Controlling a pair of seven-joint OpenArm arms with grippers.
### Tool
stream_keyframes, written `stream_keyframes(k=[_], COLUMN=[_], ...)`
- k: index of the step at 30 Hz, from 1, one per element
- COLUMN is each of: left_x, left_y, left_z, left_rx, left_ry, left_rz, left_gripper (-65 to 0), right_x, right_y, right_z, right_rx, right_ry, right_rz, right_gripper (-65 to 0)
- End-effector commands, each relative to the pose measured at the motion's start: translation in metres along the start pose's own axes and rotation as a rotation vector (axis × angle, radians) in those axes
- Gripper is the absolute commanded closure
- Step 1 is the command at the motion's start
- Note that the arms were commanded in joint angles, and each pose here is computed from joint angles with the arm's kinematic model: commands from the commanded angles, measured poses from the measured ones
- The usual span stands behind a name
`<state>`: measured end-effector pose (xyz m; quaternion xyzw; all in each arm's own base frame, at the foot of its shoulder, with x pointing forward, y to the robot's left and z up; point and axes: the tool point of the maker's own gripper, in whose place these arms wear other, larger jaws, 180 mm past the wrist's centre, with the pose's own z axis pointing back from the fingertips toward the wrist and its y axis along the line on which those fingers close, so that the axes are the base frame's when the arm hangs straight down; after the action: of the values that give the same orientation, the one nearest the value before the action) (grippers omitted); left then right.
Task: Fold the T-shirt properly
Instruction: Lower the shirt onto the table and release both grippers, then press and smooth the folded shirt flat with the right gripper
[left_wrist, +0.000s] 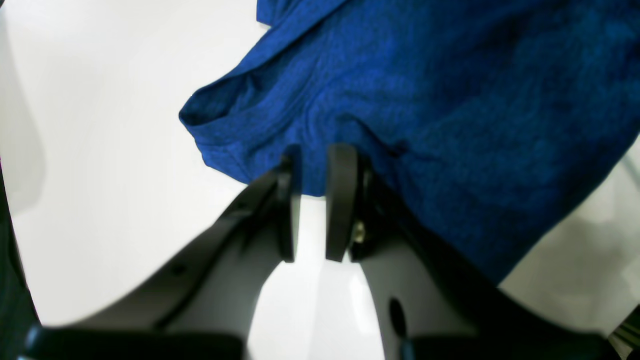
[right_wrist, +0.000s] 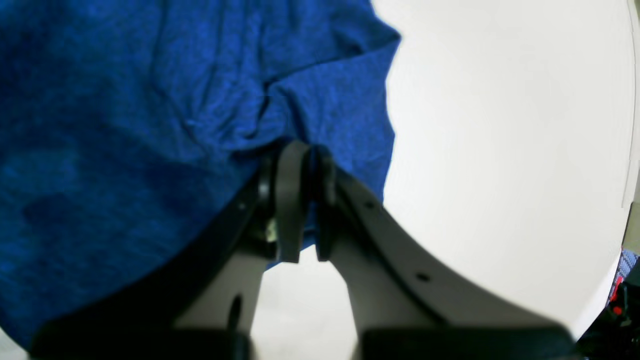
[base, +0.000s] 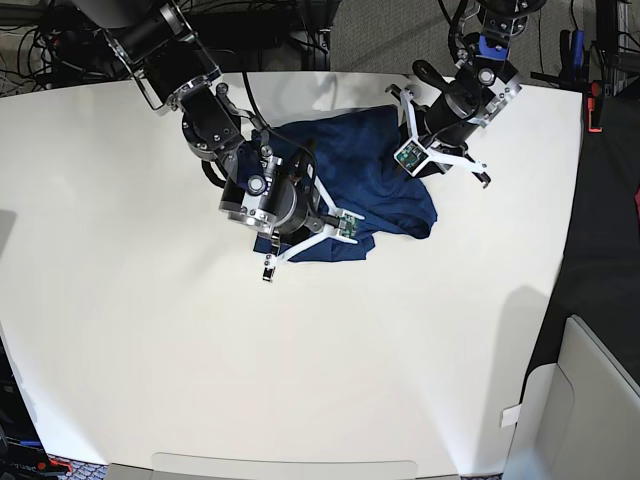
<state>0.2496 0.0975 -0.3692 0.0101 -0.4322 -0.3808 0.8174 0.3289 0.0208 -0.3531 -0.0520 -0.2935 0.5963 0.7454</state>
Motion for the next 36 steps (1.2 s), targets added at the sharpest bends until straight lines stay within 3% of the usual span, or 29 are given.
stream_keyframes(k=[1, 7, 13, 20, 29, 31, 36], left_x=[0.01, 0.009, 0.005, 0.006, 0.007, 0.008, 0.01], left_y=[0.007, 0.007, 0.003, 0.003, 0.003, 0.003, 0.002], left_z=[0.003, 0.003, 0.005, 0.005, 0.005, 0.005, 0.01], left_rx=[0.022, 0.022, 0.013, 0.013, 0.014, 0.015, 0.018], left_ry=[-0.036, -0.034, -0.027, -0.03, -0.034, -0.035, -0.04], left_rz=[-0.004, -0.005, 0.0, 0.0, 0.0, 0.0, -0.005], left_gripper=[-7.2, -7.2, -7.2, -7.2, -7.2, -7.2, -7.2], right_x=[0.012, -0.002, -0.004, -0.038, -0.053, -0.057, -0.062], right_y=[-0.018, -0.051, -0.072, -0.102, -0.104, -0.102, -0.109], right_z=[0.008, 0.017, 0.036, 0.046, 0.043, 0.04, 0.052], right_rx=[-0.044, -0.104, -0.181, -0.246, -0.25, -0.245, -0.306], right_ry=[-0.056, -0.077, -0.106, -0.083, -0.05, -0.034, -0.015], right_rz=[-0.023, -0.171, -0.198, -0.339, -0.366, -0.366, -0.351], right_gripper=[-2.6, -2.4, -2.4, -2.4, -3.0, -6.1, -23.2])
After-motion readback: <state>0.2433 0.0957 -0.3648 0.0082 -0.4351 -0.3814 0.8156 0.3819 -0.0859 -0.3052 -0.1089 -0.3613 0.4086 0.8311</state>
